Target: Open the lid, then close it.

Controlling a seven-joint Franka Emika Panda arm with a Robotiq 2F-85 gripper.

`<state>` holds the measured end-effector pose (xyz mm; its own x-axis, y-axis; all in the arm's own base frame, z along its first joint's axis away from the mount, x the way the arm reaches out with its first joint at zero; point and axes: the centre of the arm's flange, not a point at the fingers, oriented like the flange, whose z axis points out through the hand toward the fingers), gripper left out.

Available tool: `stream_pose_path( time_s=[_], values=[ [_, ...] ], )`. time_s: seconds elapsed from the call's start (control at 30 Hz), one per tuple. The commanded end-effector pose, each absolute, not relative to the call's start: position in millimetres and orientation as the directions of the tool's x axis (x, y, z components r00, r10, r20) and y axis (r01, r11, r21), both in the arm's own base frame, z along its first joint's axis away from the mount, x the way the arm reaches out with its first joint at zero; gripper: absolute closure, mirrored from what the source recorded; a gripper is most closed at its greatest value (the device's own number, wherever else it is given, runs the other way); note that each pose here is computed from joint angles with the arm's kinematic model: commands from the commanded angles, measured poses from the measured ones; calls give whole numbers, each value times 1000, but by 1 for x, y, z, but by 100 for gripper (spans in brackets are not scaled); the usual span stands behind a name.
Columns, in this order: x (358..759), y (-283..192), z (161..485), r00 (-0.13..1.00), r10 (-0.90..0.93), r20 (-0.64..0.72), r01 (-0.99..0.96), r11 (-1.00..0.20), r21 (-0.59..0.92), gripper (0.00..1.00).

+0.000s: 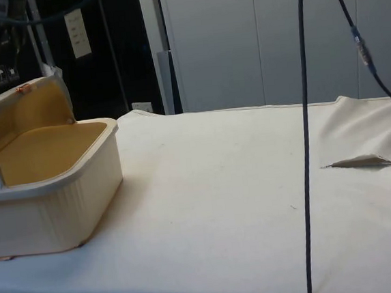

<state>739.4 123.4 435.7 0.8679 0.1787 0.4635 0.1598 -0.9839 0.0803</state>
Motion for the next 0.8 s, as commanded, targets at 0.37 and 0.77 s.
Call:
stream_pose_path(
  time_s=[0.37, 0.77],
  values=[
    [741, 121, 427, 865, 186, 466, 191, -981, 36, 1],
    [741, 120, 425, 867, 182, 464, 196, -981, 18, 67]
  ],
)
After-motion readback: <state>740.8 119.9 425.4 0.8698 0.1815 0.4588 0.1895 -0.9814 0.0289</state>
